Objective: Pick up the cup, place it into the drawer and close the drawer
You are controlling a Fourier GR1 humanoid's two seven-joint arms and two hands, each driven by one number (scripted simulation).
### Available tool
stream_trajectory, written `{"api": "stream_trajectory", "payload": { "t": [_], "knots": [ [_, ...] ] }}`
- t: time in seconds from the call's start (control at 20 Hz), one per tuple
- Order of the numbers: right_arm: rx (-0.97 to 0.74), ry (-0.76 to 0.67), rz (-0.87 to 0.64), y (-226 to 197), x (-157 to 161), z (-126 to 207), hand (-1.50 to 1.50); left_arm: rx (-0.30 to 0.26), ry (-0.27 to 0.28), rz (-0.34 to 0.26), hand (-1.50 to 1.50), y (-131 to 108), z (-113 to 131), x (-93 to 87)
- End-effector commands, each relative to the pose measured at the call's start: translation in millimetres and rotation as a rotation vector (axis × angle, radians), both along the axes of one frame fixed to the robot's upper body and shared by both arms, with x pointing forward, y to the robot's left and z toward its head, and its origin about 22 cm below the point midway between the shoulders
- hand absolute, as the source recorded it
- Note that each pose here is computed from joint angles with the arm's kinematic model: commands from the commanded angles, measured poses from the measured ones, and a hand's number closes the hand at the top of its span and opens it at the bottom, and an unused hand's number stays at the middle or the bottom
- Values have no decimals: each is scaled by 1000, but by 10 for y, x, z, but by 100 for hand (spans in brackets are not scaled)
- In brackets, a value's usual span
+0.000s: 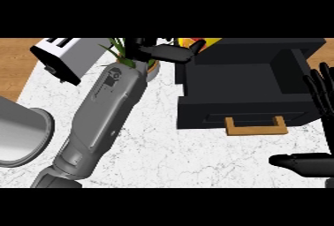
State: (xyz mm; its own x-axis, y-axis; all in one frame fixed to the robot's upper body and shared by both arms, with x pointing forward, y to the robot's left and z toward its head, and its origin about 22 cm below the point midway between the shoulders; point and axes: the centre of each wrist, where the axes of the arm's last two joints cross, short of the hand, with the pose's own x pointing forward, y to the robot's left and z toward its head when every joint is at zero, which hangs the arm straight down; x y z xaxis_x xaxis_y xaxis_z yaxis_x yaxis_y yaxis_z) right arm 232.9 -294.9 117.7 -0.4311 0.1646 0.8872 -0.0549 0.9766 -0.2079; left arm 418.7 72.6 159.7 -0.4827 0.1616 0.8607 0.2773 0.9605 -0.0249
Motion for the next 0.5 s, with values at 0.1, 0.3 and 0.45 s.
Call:
{"api": "stream_trajectory", "payload": {
  "t": [0.1,0.3,0.45],
  "knots": [
    [-1,-14,0,91,36,-26,-150,19,91,10,150,-262,271,157],
    [15,-10,24,-33,100,-161,-150,51,123,17,150,-391,191,189],
    [7,-12,16,-79,130,-8,-150,76,137,30,150,-427,-69,126]
  ]
}}
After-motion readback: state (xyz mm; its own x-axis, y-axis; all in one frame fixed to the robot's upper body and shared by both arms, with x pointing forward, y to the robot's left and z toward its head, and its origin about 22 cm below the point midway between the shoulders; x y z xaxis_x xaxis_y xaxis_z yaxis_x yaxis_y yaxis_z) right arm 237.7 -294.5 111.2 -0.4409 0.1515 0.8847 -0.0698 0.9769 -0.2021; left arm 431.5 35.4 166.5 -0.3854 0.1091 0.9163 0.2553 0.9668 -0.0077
